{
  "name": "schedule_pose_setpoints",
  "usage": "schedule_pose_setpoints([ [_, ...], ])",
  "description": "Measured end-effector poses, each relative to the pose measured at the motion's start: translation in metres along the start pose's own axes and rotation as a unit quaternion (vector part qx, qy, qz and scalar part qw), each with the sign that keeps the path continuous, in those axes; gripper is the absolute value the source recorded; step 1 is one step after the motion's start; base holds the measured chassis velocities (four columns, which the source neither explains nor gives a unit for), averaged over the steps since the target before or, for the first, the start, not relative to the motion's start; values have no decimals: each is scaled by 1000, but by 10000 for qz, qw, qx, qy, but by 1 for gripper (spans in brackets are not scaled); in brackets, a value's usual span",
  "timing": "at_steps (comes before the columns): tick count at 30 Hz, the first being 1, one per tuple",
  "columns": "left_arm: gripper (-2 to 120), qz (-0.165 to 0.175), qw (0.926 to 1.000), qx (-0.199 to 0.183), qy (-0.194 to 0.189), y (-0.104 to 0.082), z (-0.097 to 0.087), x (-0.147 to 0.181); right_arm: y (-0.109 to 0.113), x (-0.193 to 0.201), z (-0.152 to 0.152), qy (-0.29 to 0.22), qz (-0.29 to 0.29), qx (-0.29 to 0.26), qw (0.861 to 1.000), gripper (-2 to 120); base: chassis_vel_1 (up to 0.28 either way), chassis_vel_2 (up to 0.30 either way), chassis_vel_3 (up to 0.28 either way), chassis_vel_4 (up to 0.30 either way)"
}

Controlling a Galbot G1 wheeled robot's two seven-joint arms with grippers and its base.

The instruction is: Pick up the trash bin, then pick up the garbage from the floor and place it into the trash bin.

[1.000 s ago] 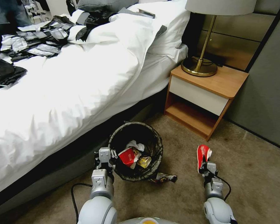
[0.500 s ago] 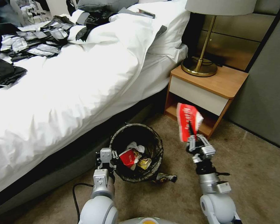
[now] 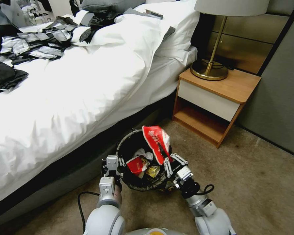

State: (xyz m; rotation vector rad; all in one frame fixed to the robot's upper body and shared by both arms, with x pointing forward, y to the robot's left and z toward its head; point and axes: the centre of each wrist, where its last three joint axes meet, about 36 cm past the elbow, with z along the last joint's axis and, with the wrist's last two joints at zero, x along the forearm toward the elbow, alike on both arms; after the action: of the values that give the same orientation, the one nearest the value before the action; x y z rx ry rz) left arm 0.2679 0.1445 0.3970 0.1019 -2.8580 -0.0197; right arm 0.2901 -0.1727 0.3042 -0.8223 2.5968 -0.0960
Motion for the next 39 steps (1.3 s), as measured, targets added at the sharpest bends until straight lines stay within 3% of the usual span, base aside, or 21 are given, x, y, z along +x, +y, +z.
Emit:
schedule_pose_setpoints([
  [15, 0, 89, 10000, 4, 17, -7, 1, 5, 11, -8, 40, 576, 108, -250, 9980, 4, 0, 0, 0, 0],
  [23, 0, 102, 9999, 13, -3, -8, 0, 6, 21, -5, 47, 738, 90, -288, 9968, 37, 0, 0, 0, 0],
  [28, 0, 102, 9999, 23, -5, -8, -1, 6, 25, -4, 48, 750, 57, -293, 9967, 51, 0, 0, 0, 0],
  [30, 0, 104, 9999, 25, -13, -8, -1, 6, 26, -4, 48, 751, 47, -294, 9967, 63, 0, 0, 0, 0],
  [39, 0, 99, 9999, 25, -23, -8, -1, 5, 27, -2, 47, 739, 50, -294, 9968, 91, 0, 0, 0, 0],
])
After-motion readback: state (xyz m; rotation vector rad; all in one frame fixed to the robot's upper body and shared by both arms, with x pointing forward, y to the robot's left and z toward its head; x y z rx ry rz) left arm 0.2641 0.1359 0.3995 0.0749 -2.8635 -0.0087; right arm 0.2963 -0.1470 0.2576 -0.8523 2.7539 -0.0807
